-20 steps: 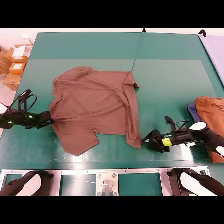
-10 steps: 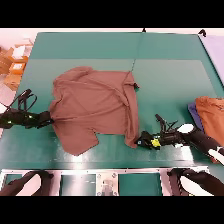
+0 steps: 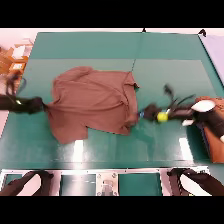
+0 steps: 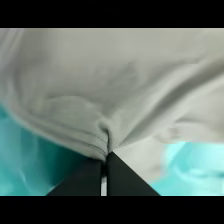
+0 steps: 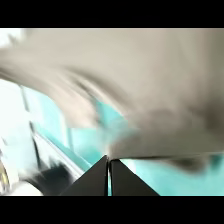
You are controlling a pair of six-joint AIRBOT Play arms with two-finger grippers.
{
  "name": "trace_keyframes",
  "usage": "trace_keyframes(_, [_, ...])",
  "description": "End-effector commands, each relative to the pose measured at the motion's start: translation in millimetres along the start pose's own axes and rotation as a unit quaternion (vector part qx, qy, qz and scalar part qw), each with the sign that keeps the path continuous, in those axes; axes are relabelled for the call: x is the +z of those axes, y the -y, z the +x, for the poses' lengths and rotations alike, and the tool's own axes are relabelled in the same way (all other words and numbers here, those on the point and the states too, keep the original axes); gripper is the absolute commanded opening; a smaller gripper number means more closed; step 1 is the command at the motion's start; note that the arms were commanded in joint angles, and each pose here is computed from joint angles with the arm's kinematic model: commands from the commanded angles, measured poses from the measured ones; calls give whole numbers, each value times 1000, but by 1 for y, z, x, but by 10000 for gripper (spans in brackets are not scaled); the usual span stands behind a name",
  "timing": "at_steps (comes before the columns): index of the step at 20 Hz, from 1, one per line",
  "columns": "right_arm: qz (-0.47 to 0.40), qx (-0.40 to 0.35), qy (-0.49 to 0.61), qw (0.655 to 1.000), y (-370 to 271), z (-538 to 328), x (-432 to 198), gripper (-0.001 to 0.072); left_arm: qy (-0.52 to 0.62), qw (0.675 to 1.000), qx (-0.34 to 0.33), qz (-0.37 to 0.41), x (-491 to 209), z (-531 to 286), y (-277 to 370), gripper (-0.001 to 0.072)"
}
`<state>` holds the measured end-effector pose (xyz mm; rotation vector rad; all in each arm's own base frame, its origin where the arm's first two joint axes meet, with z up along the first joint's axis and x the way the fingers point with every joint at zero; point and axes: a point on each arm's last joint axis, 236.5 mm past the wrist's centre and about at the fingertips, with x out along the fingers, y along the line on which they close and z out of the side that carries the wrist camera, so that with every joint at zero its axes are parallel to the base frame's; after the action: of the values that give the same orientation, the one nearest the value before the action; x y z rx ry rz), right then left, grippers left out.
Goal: Fold the shirts.
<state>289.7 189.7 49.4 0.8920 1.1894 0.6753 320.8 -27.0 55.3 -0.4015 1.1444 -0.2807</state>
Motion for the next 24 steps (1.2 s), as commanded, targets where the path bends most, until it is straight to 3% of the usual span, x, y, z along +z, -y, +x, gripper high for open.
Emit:
trace_keyframes(1, [-140,96,141,975,-139,-102,76,12,106,990,-42,81,66,-89,71,32])
trace_keyframes(3, [-236,122,251,931,-224,-184,101,12,208,965,-72,146,104,-168,132,33])
trace_keyframes(7, [-378,73,409,827,-331,-303,89,11,401,879,-81,246,124,-322,231,33])
trace_keyframes(11, [-450,-13,567,690,-398,-392,54,12,576,744,-65,331,81,-461,310,33])
trace_keyframes(13, [-451,-87,623,633,-402,-421,44,11,599,725,-60,334,68,-478,318,32])
trace_keyframes(15, [-424,-169,650,608,-383,-440,46,12,584,742,-56,324,70,-468,310,32])
trace_keyframes(18, [-382,-209,626,647,-338,-438,67,12,531,801,-39,275,101,-420,269,33])
trace_keyframes(21, [-324,-164,561,744,-262,-400,114,12,415,882,-85,206,137,-315,218,32])
trace_keyframes(24, [-238,-118,465,845,-152,-310,173,12,295,933,-161,132,159,-192,170,33])
